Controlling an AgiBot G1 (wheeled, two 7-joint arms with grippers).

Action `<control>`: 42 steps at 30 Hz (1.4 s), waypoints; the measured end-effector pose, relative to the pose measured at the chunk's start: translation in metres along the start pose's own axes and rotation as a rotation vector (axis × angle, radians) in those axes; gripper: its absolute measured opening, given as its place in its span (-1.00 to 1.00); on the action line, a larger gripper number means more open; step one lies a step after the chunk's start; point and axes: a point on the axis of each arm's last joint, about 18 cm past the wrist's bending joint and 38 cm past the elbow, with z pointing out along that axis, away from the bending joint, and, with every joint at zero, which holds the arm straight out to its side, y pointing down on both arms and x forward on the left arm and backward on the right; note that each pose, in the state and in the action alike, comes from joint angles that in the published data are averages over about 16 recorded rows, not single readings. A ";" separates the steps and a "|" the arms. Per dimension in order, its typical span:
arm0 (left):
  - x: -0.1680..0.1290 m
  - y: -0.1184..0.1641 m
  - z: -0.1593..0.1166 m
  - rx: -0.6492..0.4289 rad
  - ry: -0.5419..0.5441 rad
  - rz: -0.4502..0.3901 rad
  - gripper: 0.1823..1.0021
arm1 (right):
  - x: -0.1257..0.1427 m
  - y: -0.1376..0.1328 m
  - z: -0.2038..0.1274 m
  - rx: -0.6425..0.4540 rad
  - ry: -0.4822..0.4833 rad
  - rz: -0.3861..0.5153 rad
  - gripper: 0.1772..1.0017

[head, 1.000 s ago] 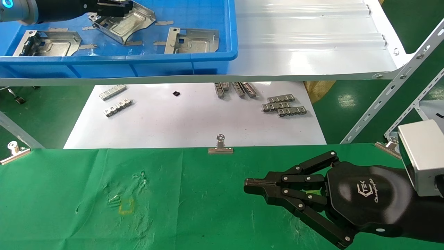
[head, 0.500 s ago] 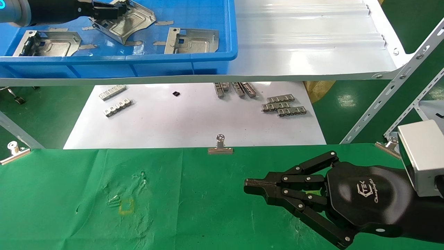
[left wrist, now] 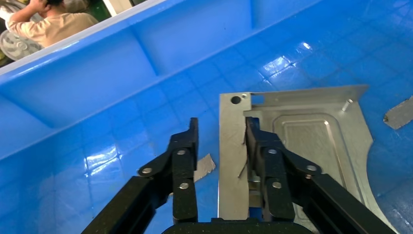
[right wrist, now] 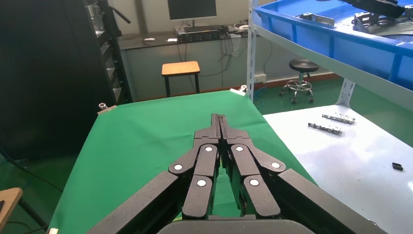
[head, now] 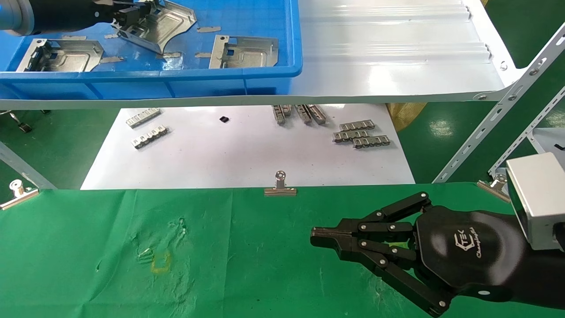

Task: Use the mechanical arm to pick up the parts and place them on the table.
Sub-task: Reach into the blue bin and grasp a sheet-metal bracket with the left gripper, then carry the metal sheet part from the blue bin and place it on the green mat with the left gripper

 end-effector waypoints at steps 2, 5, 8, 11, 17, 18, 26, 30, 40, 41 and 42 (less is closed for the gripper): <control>0.000 -0.001 -0.001 0.002 0.005 0.000 -0.33 | 0.000 0.000 0.000 0.000 0.000 0.000 -0.97; 0.002 -0.004 -0.003 0.010 0.022 0.003 -0.46 | 0.000 0.000 0.000 0.000 0.000 0.000 -0.96; 0.004 -0.011 -0.007 0.027 0.051 0.008 -0.59 | 0.000 0.000 0.000 0.000 0.000 0.000 -0.96; 0.006 -0.019 -0.013 0.049 0.091 0.018 -0.67 | 0.000 0.000 0.000 0.000 0.000 0.000 -0.95; 0.012 -0.035 -0.034 0.103 0.202 0.054 -0.78 | 0.000 0.000 0.000 0.000 0.000 0.000 -0.90; 0.013 -0.037 -0.038 0.112 0.224 0.062 -0.79 | 0.000 0.000 0.000 0.000 0.000 0.000 -0.88; 0.027 -0.041 -0.076 0.183 0.417 0.146 -0.84 | 0.000 0.000 0.000 0.000 0.000 0.000 -0.68; 0.035 -0.039 -0.093 0.218 0.507 0.198 -0.86 | 0.000 0.000 0.000 0.000 0.000 0.000 -0.52; 0.049 -0.026 -0.124 0.296 0.633 0.343 -0.86 | 0.000 0.000 0.000 0.000 0.000 0.000 0.01; 0.049 -0.024 -0.128 0.304 0.637 0.358 -0.86 | 0.000 0.000 0.000 0.000 0.000 0.000 0.08; 0.050 -0.022 -0.131 0.311 0.642 0.375 -0.86 | 0.000 0.000 0.000 0.000 0.000 0.000 0.14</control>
